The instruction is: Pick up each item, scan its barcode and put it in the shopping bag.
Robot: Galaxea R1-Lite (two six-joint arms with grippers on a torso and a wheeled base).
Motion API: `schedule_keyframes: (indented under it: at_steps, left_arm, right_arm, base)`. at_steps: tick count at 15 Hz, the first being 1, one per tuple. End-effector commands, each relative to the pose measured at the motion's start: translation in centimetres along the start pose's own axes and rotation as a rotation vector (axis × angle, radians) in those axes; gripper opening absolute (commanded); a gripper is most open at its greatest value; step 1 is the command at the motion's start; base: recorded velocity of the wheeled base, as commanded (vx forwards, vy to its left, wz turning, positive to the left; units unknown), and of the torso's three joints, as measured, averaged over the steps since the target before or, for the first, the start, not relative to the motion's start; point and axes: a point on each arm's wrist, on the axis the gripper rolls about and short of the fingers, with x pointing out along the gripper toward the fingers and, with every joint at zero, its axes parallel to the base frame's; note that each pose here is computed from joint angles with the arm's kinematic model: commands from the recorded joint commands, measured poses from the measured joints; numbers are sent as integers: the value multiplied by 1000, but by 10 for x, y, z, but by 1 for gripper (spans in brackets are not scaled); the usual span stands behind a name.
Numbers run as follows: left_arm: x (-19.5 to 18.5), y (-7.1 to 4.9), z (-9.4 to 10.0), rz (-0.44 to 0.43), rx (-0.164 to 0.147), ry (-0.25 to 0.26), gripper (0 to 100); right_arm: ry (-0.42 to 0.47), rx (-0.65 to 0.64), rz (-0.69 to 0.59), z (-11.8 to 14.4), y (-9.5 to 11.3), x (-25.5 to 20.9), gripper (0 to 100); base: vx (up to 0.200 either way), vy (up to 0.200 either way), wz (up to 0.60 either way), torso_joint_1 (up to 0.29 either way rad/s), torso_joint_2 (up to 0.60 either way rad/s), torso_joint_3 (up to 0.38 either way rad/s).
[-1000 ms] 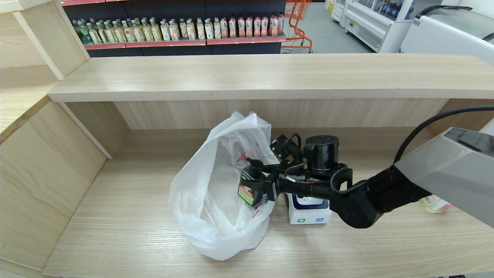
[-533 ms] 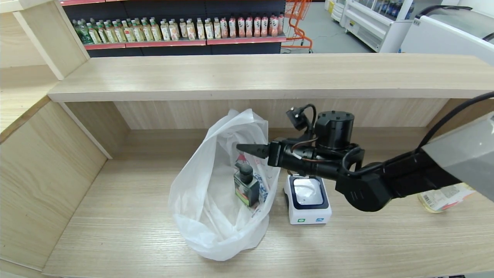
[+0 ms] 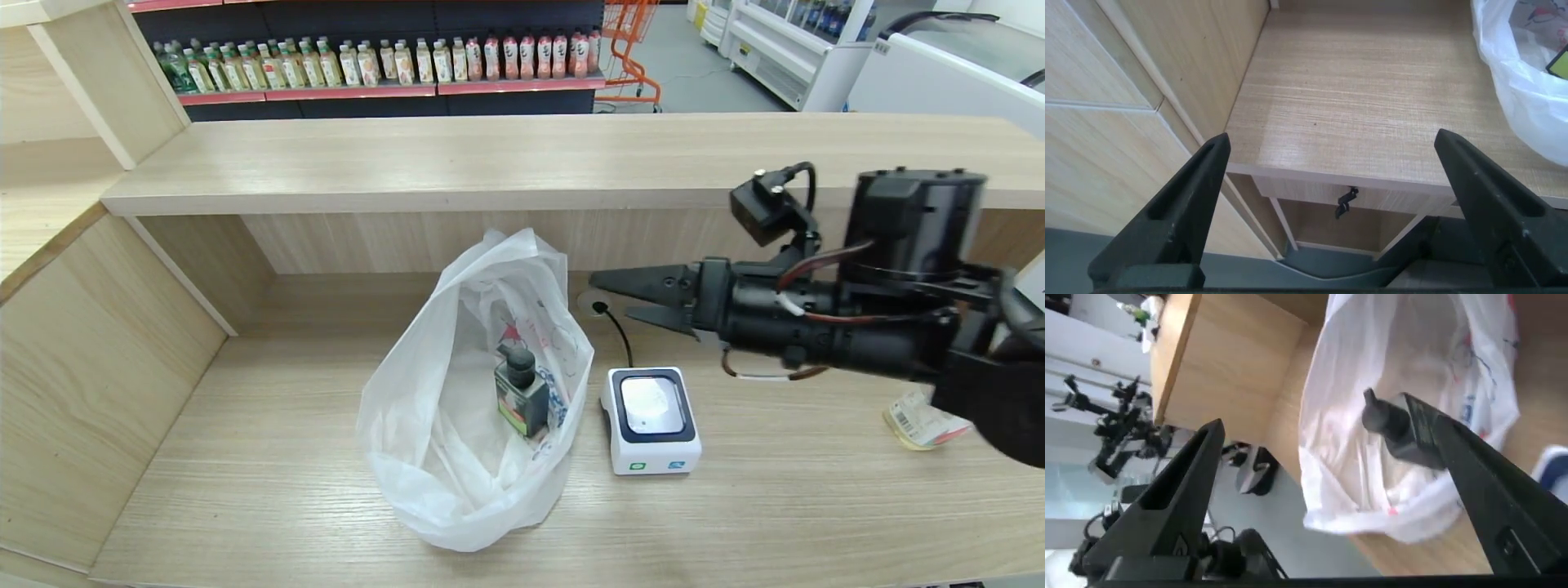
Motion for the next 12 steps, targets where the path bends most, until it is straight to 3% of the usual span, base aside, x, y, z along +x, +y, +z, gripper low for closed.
schedule_keyframes:
  at_steps: [1,3,6,9,12]
  left_arm:
    - [0,0,0,0,1,0,100]
    - [0,0,0,0,1,0,100]
    - [0,0,0,1,-1,0,100]
    - [0,0,0,1,-2,1,100]
    - [0,0,0,0,-7,1,100]
  right_arm:
    - [-15,-259,-161,-5,13,-89,100]
    - [-8,-420,-369,-11,12,-116,100]
    - [-45,-435,-390,-19,24,-134,100]
    - [-52,-427,-419,-20,21,-139,100]
    - [-57,-401,-485,-26,12,-148,100]
  base:
    - [0,0,0,0,0,0]
    - [0,0,0,0,0,0]
    - [0,0,0,0,0,0]
    - [0,0,0,0,0,0]
    - [-200,0,0,7,2,4]
